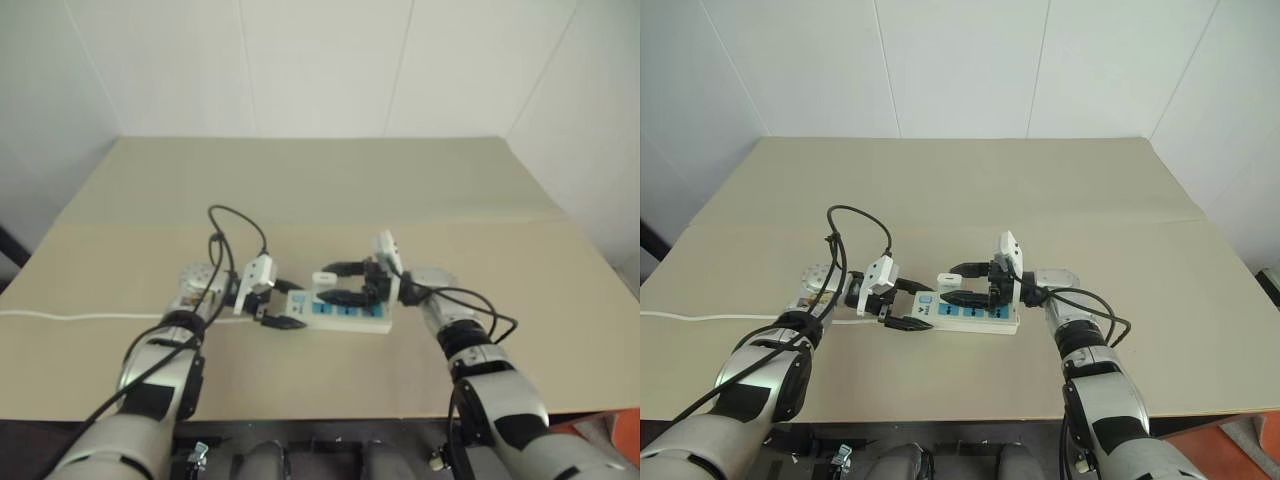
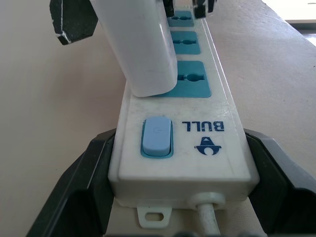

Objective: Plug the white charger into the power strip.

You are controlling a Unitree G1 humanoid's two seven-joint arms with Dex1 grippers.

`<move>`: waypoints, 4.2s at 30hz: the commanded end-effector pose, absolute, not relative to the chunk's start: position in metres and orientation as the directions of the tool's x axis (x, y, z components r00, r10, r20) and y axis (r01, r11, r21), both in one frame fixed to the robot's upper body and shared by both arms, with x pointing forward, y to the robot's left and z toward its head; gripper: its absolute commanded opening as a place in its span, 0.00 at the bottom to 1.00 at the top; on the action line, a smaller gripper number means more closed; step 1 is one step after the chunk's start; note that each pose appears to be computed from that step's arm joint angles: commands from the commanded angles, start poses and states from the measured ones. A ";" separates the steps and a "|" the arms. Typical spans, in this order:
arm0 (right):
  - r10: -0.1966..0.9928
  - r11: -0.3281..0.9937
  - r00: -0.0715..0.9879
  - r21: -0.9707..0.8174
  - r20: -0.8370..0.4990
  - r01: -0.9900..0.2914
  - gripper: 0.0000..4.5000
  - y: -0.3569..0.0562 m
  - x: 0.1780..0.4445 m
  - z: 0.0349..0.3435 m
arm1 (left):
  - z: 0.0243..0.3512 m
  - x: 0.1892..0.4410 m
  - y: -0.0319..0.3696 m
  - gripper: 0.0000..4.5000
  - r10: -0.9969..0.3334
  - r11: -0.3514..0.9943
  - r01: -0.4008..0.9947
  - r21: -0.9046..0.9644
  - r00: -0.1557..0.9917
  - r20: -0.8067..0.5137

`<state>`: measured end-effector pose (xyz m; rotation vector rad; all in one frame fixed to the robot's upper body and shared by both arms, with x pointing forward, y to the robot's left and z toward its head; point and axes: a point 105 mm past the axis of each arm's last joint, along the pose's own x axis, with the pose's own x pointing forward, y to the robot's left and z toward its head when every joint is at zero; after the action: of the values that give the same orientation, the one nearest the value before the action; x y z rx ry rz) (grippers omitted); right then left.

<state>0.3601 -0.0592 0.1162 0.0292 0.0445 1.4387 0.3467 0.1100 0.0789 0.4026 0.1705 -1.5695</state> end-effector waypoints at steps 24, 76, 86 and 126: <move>0.996 0.084 0.081 -0.160 0.025 -0.984 0.24 -0.058 0.347 0.122 | 0.060 0.341 0.110 0.73 -0.897 -0.061 0.997 0.051 -0.033 -0.442; 0.985 0.086 0.118 -0.237 -0.125 -0.968 1.00 -0.062 0.342 0.087 | 0.067 0.344 0.108 0.89 -0.904 -0.053 0.999 0.002 -0.047 -0.425; 0.987 0.116 0.142 -0.264 -0.081 -0.958 1.00 -0.075 0.348 0.110 | 0.112 0.357 0.116 0.99 -0.946 -0.042 0.979 0.201 0.026 -0.322; 0.804 0.331 0.476 -0.395 -0.358 -0.857 1.00 -0.256 0.259 0.202 | 0.185 0.303 0.250 0.99 -0.894 0.148 0.970 0.192 0.214 -0.394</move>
<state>0.2601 -0.2546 0.1871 -0.5550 0.1490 1.1173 0.3029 0.2501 0.1764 0.4220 0.2299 -1.3593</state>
